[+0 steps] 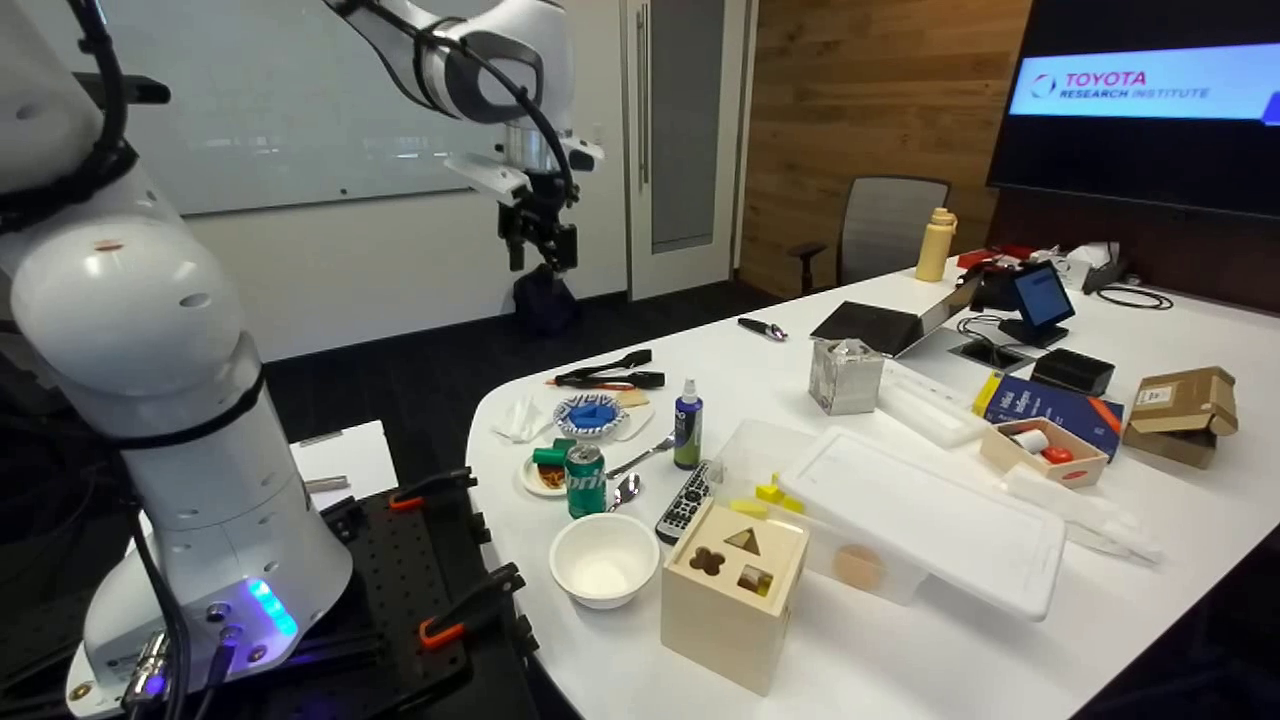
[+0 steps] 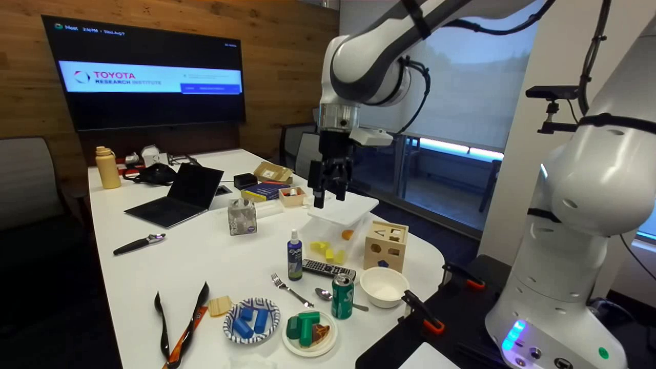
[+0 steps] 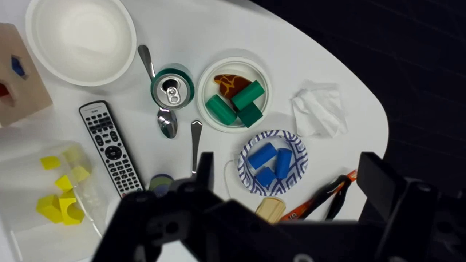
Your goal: Move the fork around in the bowl, and then place it back on the table
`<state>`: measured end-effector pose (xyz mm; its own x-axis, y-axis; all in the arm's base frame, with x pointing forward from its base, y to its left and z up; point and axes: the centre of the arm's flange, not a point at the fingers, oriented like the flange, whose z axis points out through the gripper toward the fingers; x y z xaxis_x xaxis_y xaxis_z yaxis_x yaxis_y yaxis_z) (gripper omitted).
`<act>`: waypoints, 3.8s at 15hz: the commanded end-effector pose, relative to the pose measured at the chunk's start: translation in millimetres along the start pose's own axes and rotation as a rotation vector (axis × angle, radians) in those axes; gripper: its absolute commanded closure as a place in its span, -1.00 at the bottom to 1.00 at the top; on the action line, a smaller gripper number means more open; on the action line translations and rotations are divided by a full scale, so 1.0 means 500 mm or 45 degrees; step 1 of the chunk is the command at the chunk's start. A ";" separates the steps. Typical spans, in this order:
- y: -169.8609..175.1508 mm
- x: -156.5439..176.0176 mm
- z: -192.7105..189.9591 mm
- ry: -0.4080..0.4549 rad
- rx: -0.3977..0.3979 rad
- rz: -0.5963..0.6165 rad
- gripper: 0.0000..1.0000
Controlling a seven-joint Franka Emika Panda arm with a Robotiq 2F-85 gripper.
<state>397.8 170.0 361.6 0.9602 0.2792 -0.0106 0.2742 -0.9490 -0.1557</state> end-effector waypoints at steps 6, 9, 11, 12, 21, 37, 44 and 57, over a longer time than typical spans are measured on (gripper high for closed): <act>0.175 0.099 0.337 0.017 0.199 -0.039 -1.00; 0.176 0.121 0.430 0.011 0.262 -0.036 -1.00; 0.171 0.139 0.481 0.012 0.239 -0.010 -1.00; 0.171 0.147 0.503 0.023 0.207 0.006 -1.00; 0.171 0.210 0.647 0.114 -0.025 0.079 -1.00; 0.168 0.277 0.722 0.108 -0.136 0.070 0.47; 0.178 0.263 0.722 0.106 -0.144 0.131 0.94; 0.062 0.277 0.488 -0.080 -0.093 0.235 0.94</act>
<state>538.4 207.2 63.9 0.9903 0.1388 -0.0029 0.1383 -0.9881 -0.0673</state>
